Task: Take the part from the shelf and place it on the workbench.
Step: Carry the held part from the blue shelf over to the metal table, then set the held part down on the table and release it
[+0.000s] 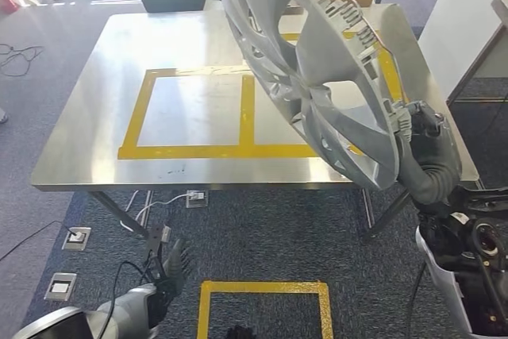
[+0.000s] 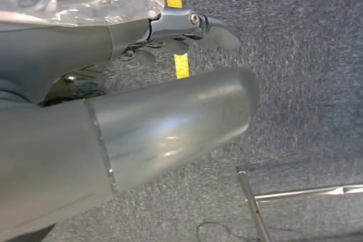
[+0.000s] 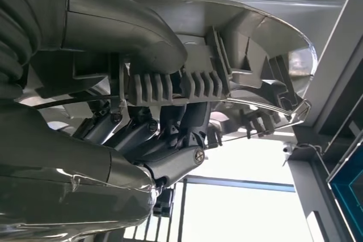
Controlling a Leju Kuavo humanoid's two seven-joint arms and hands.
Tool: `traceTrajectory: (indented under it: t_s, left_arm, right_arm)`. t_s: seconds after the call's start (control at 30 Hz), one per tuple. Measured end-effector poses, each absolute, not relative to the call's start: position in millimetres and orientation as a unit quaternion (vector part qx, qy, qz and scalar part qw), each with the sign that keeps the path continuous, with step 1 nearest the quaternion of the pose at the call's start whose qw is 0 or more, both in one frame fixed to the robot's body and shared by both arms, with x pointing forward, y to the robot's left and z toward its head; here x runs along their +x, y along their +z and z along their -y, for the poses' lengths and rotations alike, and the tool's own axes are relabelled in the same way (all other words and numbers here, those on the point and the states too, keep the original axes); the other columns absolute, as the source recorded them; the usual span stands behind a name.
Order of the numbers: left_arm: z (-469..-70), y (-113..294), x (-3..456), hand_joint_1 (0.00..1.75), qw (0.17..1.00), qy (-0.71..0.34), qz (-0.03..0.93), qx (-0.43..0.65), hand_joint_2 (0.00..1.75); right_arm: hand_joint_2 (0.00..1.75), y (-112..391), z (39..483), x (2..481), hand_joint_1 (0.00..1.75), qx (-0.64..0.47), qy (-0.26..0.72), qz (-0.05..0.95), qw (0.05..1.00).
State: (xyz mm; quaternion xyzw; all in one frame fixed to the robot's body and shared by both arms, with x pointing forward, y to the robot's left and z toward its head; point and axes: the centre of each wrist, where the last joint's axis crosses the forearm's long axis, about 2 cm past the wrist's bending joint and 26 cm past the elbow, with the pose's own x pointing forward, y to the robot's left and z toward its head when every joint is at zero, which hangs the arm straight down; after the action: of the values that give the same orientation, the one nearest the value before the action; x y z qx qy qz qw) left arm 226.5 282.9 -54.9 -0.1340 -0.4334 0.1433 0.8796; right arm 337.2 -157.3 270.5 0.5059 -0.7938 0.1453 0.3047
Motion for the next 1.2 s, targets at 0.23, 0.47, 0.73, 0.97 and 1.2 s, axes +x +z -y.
traceTrajectory:
  t_s: [0.23, 0.47, 0.73, 0.97, 1.2]
  left_arm:
    - [-285, -54, 228, 0.0, 0.879, 0.143, 0.435, -0.132, 0.0]
    - [-285, -54, 228, 0.0, 0.879, 0.144, 0.436, -0.132, 0.0]
    - [-283, -54, 228, 0.0, 0.879, 0.144, 0.435, -0.134, 0.0]
    - [-280, -58, 219, 0.0, 0.882, 0.145, 0.428, -0.133, 0.0]
    - [-280, -63, 210, 0.0, 0.885, 0.144, 0.424, -0.128, 0.0]
  right_arm:
    - [1.75, 271, 158, 338, 1.75, 0.506, 0.146, 0.794, 0.303]
    - [1.75, 269, 159, 338, 1.75, 0.502, 0.153, 0.795, 0.305]
    - [1.75, 270, 160, 339, 1.75, 0.5, 0.154, 0.795, 0.305]
    - [1.75, 271, 159, 340, 1.75, 0.499, 0.153, 0.797, 0.304]
    - [1.75, 271, 159, 341, 1.75, 0.462, 0.167, 0.81, 0.321]
